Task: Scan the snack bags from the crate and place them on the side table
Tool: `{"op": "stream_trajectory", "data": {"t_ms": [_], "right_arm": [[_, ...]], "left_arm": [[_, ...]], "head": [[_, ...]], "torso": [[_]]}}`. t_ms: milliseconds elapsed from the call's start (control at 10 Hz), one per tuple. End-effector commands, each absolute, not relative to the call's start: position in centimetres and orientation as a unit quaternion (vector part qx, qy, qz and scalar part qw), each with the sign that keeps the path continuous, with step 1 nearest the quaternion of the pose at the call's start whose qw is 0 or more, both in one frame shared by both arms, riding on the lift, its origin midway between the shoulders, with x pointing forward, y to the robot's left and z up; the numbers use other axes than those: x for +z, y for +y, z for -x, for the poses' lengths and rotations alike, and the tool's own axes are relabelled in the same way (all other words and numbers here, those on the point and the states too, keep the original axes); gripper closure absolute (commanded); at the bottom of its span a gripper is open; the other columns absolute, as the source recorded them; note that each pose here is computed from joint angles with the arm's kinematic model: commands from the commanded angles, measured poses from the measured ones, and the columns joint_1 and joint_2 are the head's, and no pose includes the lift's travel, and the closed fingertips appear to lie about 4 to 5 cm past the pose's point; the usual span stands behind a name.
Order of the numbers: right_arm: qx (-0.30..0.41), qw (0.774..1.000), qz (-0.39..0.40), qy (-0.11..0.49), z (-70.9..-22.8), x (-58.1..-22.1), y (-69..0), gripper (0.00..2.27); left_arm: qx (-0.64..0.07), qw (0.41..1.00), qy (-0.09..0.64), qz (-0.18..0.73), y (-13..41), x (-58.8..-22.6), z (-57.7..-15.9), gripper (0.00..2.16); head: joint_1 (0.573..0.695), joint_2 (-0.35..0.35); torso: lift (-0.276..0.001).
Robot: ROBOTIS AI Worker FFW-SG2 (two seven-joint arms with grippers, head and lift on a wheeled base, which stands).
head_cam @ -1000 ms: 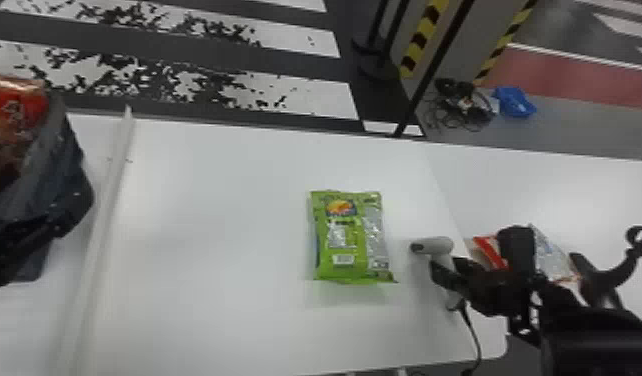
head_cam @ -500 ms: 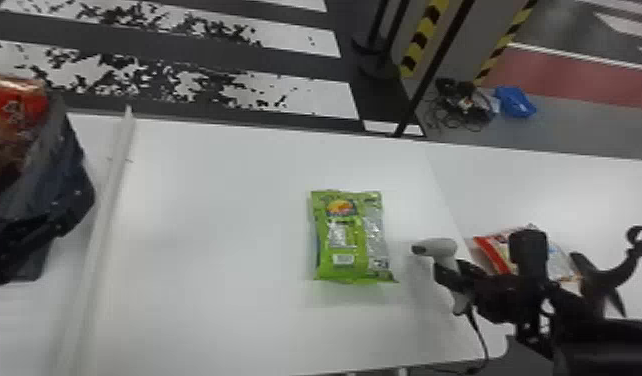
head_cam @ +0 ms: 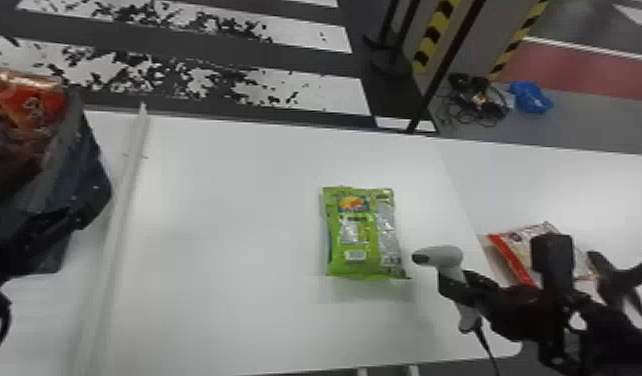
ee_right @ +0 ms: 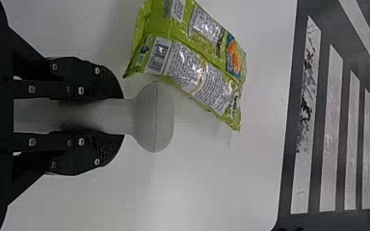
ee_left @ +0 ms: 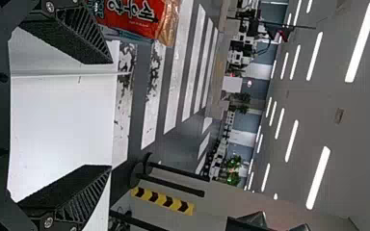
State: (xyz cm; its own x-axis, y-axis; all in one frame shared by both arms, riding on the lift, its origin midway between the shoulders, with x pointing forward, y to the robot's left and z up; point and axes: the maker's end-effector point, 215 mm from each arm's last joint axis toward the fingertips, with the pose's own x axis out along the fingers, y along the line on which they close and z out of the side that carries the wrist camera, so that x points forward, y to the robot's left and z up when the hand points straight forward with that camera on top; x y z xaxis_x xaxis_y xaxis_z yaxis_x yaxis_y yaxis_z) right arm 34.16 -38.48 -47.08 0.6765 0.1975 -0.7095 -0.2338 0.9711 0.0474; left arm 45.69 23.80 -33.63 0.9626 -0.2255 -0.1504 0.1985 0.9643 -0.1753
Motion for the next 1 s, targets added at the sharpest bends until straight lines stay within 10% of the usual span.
{"op": "stream_trajectory", "data": {"t_ms": [0, 900], "right_arm": [[0.128, 0.914, 0.017, 0.385, -33.5, -46.0, -37.0, 2.25], [0.173, 0.901, 0.001, 0.399, -33.6, -46.2, -32.1, 2.25]], "left_arm": [[-0.106, 0.987, 0.086, 0.08, 23.8, -33.7, -45.7, 0.1], [-0.105, 0.987, 0.086, 0.081, 23.8, -33.8, -45.7, 0.1]], "head": [[0.695, -0.213], [0.695, -0.118]], "torso": [[-0.094], [-0.094]]}}
